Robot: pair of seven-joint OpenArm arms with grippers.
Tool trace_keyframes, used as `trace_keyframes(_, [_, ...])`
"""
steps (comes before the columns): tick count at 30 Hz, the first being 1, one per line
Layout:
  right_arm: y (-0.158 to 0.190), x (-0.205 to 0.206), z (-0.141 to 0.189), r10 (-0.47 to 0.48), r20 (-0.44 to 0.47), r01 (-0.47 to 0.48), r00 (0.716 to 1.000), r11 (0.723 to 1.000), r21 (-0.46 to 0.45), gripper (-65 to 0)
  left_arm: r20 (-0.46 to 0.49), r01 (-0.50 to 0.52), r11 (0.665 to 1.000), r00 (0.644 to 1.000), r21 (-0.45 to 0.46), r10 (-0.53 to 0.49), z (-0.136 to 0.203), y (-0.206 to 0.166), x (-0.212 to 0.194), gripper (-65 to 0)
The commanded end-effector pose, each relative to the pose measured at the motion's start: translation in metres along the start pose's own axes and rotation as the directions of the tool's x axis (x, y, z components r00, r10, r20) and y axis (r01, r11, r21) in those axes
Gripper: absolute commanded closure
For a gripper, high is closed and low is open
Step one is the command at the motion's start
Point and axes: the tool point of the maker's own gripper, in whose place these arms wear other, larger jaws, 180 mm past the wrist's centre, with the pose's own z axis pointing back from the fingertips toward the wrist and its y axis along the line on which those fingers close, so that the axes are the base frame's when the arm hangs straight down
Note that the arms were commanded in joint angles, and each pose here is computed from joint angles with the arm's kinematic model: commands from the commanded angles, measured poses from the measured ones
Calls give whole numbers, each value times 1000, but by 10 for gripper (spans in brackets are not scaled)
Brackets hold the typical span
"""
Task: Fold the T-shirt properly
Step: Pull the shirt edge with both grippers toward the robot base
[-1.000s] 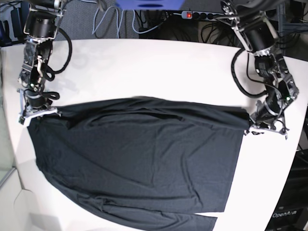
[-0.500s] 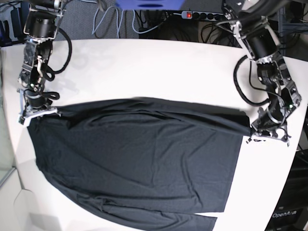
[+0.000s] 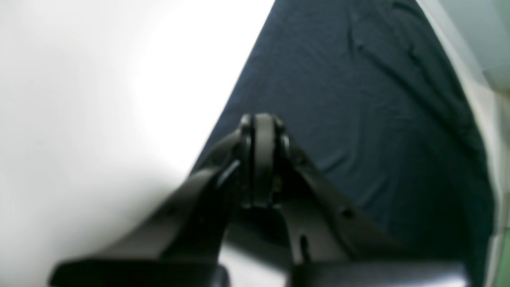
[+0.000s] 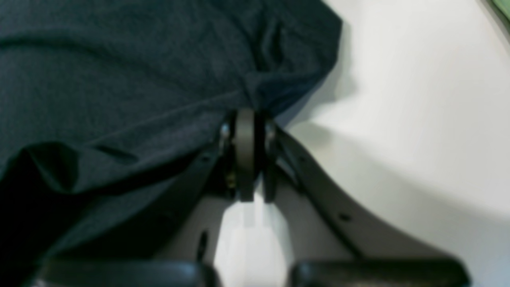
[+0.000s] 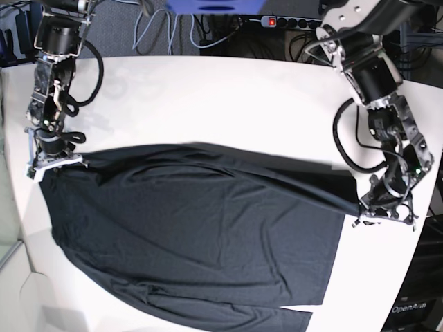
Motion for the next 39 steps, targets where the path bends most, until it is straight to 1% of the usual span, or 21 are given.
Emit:
trace_keyframes(1, [-1, 4, -1, 8, -9, -8, 1000, 1000, 2, 0, 59, 10, 1000, 998, -14, -9, 0, -8, 25, 0])
trace_keyframes(6, [-2, 5, -1, 9, -8, -9, 1000, 1000, 1, 0, 1, -13, 1000, 1000, 6, 13, -16, -2, 14, 0])
trace_keyframes(11, [-2, 5, -1, 9, -8, -9, 1000, 1000, 1, 0, 5, -32, 999, 999, 8, 32, -27, 0, 11, 0])
trace_keyframes(15, [-3, 6, -1, 12, -4, -12, 1000, 1000, -1, 0, -15, -56, 998, 998, 13, 57, -39, 2, 2, 0])
trace_keyframes(18, [-7, 14, -1, 23, 26, -22, 999, 1000, -6, 0, -36, -73, 997, 997, 26, 74, -47, 9, -3, 0])
trace_keyframes(20, [-8, 15, -1, 24, 29, -24, 999, 1000, -7, 0, -43, -81, 996, 996, 31, 83, -51, 11, -5, 0])
trace_keyframes(30, [-3, 29, -2, 25, 55, -25, 998, 1000, 2, 0, -19, -85, 996, 996, 38, 86, -53, 16, 2, 0])
trace_keyframes(35, [13, 45, -5, 52, 86, -59, 995, 995, 77, 0, -18, -83, 996, 996, 38, 84, -53, 16, 2, 0])
trace_keyframes(39, [16, 57, -6, 49, 105, -58, 993, 995, 82, 0, -18, -83, 996, 996, 38, 84, -53, 16, 2, 0])
